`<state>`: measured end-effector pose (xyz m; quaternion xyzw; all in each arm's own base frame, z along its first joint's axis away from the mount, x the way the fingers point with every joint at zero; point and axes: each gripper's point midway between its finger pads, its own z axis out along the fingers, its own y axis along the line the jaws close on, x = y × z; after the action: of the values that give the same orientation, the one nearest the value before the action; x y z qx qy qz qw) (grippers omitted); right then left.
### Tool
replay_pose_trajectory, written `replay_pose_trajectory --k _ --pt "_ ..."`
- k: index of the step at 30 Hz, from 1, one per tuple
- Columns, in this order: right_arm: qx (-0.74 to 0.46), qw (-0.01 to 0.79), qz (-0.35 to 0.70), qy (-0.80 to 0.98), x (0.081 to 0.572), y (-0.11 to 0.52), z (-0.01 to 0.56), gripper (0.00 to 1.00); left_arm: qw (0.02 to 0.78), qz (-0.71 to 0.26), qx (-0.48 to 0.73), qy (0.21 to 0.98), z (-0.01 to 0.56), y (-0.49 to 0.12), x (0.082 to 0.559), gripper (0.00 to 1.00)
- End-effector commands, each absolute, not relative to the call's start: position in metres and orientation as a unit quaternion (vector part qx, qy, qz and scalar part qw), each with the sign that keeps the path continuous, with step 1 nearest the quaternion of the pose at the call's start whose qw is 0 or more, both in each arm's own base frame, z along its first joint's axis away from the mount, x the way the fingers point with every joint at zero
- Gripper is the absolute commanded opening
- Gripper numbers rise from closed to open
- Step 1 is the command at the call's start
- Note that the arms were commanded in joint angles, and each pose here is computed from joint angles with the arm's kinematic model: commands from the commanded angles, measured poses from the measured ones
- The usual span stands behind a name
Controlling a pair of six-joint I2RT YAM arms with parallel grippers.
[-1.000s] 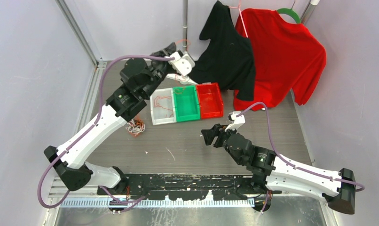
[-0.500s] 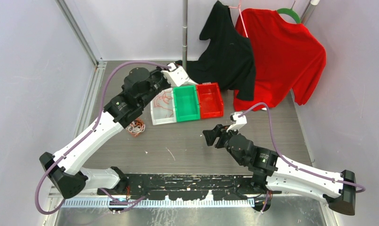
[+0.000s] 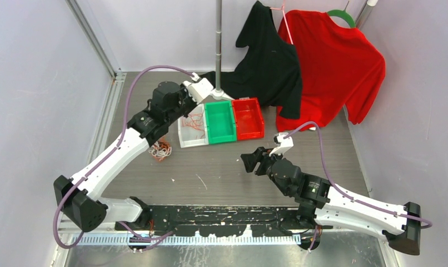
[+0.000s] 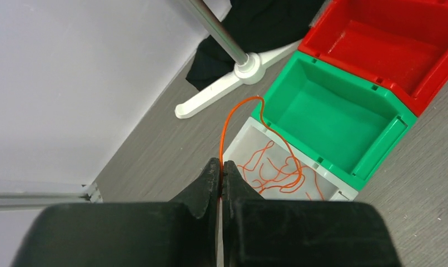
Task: Untangle the cables
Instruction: Place the cable in the bin.
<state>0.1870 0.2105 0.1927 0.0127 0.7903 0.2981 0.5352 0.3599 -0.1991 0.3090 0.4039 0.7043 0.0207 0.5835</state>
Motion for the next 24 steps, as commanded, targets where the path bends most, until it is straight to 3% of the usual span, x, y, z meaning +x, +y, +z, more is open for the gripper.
replay_pose_trajectory --k 1,9,24 --pt "0.037 0.549 0.311 0.775 0.191 0.208 0.21 0.65 0.58 0.019 0.408 0.705 0.303 -0.204 0.373 0.0" --pt "0.037 0.549 0.307 0.777 0.192 0.209 0.206 0.64 0.539 0.117 0.433 0.713 0.267 -0.193 0.413 0.0" --pt "0.039 0.553 0.287 0.781 0.203 0.211 0.207 0.64 0.426 0.122 0.443 0.779 0.187 -0.19 0.432 0.0"
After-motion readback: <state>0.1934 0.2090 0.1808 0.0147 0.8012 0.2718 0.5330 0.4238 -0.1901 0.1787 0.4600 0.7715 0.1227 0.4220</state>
